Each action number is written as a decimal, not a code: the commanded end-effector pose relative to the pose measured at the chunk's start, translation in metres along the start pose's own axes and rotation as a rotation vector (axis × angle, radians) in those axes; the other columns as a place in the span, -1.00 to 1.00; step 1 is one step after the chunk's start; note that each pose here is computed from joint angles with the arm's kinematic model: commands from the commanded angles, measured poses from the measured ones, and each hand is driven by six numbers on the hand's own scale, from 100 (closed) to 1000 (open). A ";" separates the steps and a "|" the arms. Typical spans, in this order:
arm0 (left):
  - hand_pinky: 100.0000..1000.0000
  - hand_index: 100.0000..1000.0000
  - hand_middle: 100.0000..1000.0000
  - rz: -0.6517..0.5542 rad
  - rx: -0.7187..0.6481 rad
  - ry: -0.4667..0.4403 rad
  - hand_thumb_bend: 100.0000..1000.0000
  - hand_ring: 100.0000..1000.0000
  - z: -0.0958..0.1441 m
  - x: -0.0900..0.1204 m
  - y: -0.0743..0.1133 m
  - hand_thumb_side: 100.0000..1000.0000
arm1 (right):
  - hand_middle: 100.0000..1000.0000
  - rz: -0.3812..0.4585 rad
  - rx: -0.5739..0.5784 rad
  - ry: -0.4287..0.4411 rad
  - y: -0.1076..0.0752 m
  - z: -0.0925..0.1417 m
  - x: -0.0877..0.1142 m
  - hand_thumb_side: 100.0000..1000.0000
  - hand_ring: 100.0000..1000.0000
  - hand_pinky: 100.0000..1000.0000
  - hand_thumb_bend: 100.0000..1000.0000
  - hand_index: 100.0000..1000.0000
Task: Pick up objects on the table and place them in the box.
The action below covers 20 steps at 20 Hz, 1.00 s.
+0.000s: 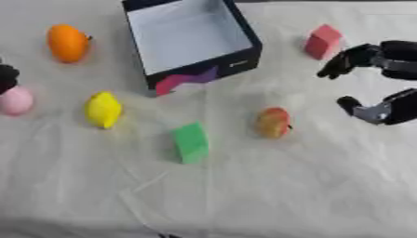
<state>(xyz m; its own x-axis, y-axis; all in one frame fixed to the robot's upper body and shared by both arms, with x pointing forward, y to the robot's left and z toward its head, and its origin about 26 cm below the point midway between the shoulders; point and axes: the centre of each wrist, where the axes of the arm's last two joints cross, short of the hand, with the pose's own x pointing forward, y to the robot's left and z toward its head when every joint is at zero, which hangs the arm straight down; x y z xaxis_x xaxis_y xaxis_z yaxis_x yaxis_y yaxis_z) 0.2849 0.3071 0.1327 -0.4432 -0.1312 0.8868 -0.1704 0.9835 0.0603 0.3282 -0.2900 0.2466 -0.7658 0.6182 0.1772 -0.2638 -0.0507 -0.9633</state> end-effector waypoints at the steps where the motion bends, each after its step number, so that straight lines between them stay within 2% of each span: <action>1: 0.63 0.40 0.14 -0.026 -0.015 -0.017 -1.00 0.41 -0.003 0.006 0.006 0.54 | 0.59 0.026 0.031 -0.013 -0.005 -0.006 -0.004 -0.20 0.56 0.60 -1.00 0.73; 6: 0.63 0.40 0.14 -0.036 -0.016 -0.010 -1.00 0.41 -0.003 0.004 0.008 0.54 | 0.60 0.052 0.057 -0.063 -0.007 -0.020 -0.007 -0.23 0.58 0.64 -0.94 0.75; 8: 0.63 0.40 0.14 -0.041 -0.013 -0.010 -1.00 0.42 -0.003 0.004 0.009 0.54 | 0.59 0.065 0.066 -0.083 -0.008 -0.023 -0.007 -0.34 0.58 0.66 -0.82 0.77; 9: 0.63 0.40 0.14 -0.044 -0.011 -0.010 -1.00 0.42 -0.003 0.004 0.010 0.54 | 0.59 0.071 0.067 -0.093 -0.009 -0.024 -0.007 -0.46 0.57 0.67 -0.78 0.78; 11: 0.63 0.40 0.14 -0.048 -0.009 -0.008 -1.00 0.42 -0.002 0.004 0.011 0.54 | 0.59 0.080 0.069 -0.109 -0.010 -0.027 -0.006 -0.64 0.58 0.68 -0.78 0.80; 13: 0.64 0.40 0.14 -0.053 -0.008 -0.006 -1.00 0.42 -0.001 0.004 0.012 0.54 | 0.60 0.082 0.077 -0.114 -0.010 -0.031 -0.007 -0.66 0.59 0.70 -0.73 0.80; 14: 0.64 0.40 0.14 -0.056 -0.006 -0.004 -1.00 0.42 -0.001 0.003 0.013 0.54 | 0.60 0.081 0.082 -0.116 -0.009 -0.034 -0.008 -0.62 0.60 0.70 -0.71 0.80; 15: 0.64 0.40 0.14 -0.059 -0.005 -0.003 -1.00 0.42 0.000 0.003 0.013 0.54 | 0.61 0.078 0.084 -0.116 -0.009 -0.036 -0.008 -0.46 0.60 0.70 -0.66 0.80; 16: 0.64 0.40 0.14 -0.062 -0.004 -0.001 -1.00 0.42 0.000 0.003 0.014 0.54 | 0.61 0.074 0.083 -0.117 -0.008 -0.039 -0.008 -0.43 0.60 0.70 -0.66 0.80; 17: 0.64 0.40 0.14 -0.066 -0.003 0.001 -1.00 0.42 0.001 0.003 0.015 0.55 | 0.62 0.070 0.082 -0.117 -0.008 -0.041 -0.008 -0.26 0.60 0.70 -0.72 0.79; 20: 0.64 0.41 0.14 -0.077 0.001 0.005 -1.00 0.42 0.002 0.002 0.017 0.55 | 0.61 0.061 0.092 -0.116 -0.005 -0.048 -0.005 -0.25 0.59 0.69 -0.74 0.78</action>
<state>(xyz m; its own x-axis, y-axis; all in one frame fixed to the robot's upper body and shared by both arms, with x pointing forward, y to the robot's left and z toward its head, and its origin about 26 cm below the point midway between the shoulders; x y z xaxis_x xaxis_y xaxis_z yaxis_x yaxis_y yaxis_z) 0.2804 0.3169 0.1260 -0.4089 -0.1705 0.8965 -0.1904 0.9767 0.0989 0.3610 -0.2546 0.2324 -0.8446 0.5073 0.1715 -0.2832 -0.1514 -0.9470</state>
